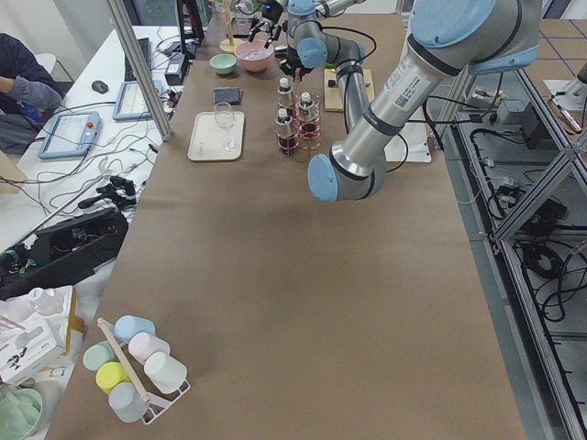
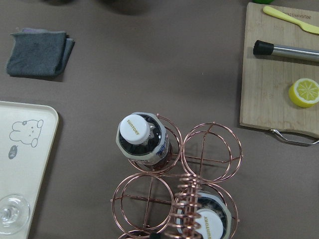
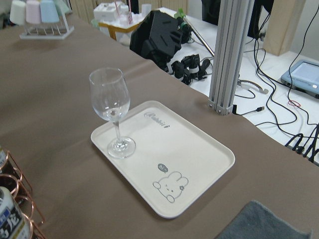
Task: Take tea from basket to plate
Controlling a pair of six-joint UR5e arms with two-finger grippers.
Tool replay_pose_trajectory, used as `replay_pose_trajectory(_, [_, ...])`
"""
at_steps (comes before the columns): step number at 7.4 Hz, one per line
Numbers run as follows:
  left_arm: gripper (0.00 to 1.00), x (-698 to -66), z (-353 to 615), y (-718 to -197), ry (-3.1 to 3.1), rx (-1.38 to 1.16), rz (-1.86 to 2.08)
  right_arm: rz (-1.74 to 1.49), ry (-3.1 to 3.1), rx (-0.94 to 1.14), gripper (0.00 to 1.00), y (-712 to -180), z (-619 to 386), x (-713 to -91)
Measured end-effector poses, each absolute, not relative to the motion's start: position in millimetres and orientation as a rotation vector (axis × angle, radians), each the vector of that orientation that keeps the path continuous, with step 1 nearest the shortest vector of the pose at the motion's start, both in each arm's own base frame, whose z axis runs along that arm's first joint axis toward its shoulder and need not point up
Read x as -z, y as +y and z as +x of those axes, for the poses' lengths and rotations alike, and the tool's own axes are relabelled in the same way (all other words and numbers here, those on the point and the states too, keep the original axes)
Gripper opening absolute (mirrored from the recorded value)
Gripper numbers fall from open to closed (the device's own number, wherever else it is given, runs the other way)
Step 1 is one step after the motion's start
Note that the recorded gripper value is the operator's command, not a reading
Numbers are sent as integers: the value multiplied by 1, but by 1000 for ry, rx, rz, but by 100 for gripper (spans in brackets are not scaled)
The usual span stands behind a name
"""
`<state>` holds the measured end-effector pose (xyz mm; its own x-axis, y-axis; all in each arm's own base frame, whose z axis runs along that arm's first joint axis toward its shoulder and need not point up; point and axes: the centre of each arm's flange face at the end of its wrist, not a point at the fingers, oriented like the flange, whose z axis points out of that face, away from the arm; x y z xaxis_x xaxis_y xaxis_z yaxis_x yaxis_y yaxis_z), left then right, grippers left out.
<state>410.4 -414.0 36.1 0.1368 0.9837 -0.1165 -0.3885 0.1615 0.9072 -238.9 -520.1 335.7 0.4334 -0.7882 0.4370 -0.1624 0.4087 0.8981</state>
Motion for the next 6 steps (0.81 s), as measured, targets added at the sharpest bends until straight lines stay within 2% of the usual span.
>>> replay_pose_trajectory(3, [0, -34, 416, -415, 902, -1183, 844, 1190, -1262, 317, 100, -508, -261, -364])
replay_pose_trajectory(6, [0, -19, 429, -421, 915, -1160, 822, 1206, -1340, 235, 100, -493, -309, -353])
